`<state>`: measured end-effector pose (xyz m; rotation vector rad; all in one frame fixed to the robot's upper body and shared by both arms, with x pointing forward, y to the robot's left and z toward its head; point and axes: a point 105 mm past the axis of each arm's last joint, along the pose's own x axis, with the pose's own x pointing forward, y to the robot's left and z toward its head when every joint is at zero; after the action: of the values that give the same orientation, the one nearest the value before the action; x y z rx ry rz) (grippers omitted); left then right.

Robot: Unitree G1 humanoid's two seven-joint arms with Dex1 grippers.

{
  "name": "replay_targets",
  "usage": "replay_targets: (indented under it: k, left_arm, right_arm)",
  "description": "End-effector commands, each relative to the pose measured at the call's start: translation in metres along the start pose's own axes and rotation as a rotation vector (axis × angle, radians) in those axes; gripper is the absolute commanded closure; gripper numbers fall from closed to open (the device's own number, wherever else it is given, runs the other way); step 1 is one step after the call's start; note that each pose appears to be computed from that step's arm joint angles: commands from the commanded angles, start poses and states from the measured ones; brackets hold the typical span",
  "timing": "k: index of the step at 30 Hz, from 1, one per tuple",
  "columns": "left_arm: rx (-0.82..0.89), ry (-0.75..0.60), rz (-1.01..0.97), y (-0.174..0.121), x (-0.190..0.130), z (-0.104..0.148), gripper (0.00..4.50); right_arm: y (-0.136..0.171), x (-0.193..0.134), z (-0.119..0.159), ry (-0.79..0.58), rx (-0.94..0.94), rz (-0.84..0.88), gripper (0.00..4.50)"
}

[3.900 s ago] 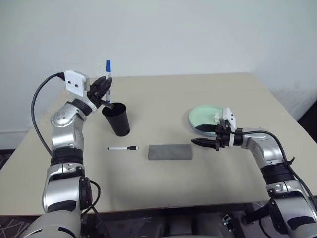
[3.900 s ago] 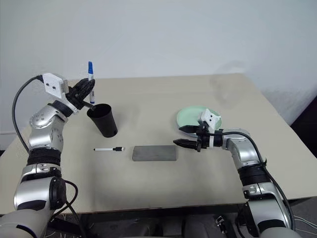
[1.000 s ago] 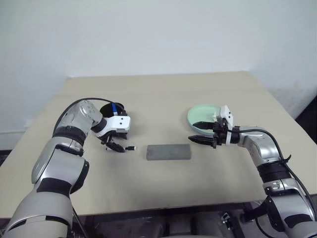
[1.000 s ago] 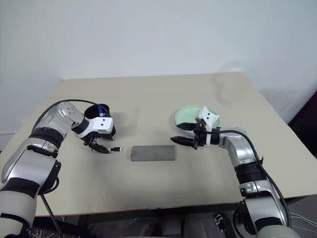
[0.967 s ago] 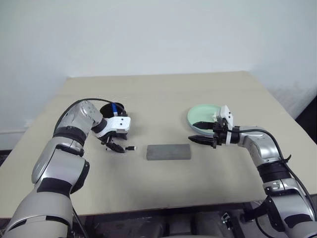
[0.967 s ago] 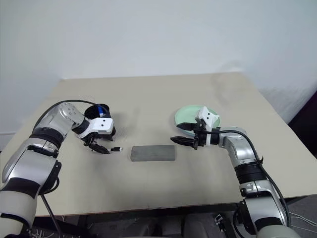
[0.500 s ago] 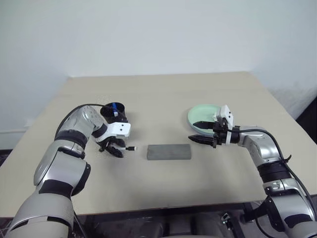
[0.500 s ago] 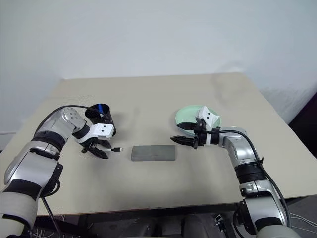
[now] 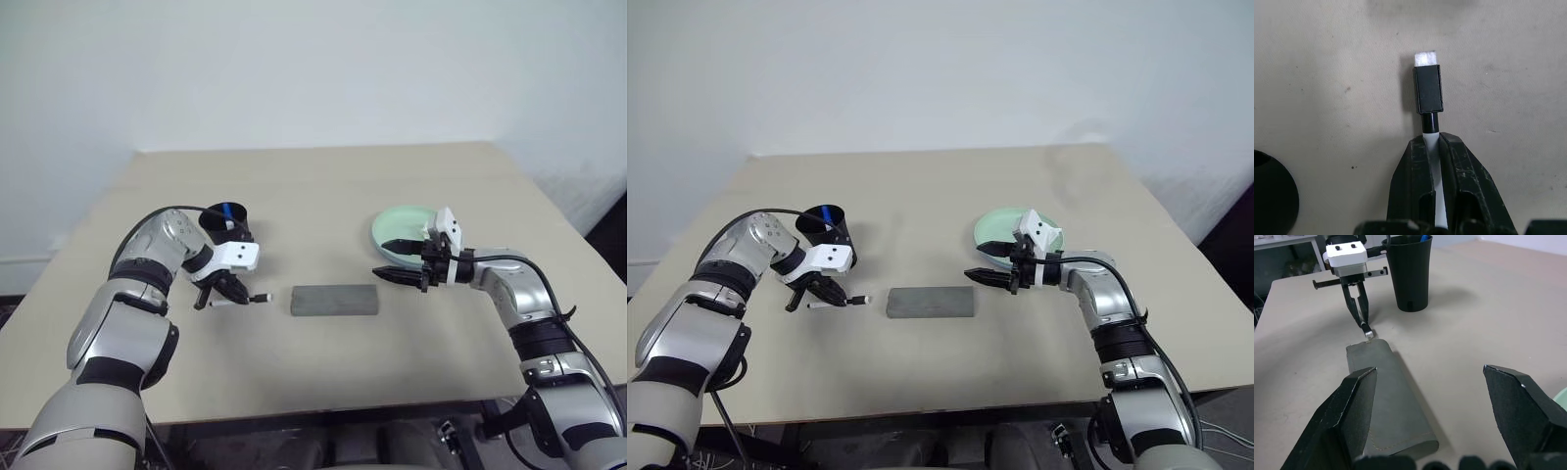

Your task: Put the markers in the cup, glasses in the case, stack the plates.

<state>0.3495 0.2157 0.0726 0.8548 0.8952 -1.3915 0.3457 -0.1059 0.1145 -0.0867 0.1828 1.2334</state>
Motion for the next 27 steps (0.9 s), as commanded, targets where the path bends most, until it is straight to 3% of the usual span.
replay_targets:
  k: [1, 4, 7, 13, 19, 27]
  left_arm:
    - [0.051, -0.191, 0.048, 0.009, -0.016, 0.036, 4.46]
    - [0.079, -0.341, 0.105, 0.014, -0.03, 0.059, 4.46]
    - [0.115, -0.58, 0.29, 0.027, -0.057, 0.091, 4.46]
    - [0.07, -0.892, 0.688, 0.049, -0.105, 0.111, 4.46]
    - [-0.083, -1.069, 1.09, 0.066, -0.145, 0.094, 4.46]
    - [-0.239, -1.046, 1.401, 0.07, -0.155, 0.045, 4.46]
  right_arm:
    - [-0.002, -0.002, 0.02, -0.05, -0.059, -0.007, 0.74]
    - [-0.002, -0.003, 0.02, -0.049, -0.058, -0.008, 0.74]
    - [-0.001, -0.005, 0.019, -0.047, -0.058, -0.009, 0.74]
    - [-0.003, -0.003, 0.025, -0.054, -0.084, -0.018, 0.74]
    - [-0.002, 0.0, 0.037, -0.067, -0.115, 0.007, 0.74]
    - [-0.002, 0.002, 0.044, -0.077, -0.131, 0.02, 0.74]
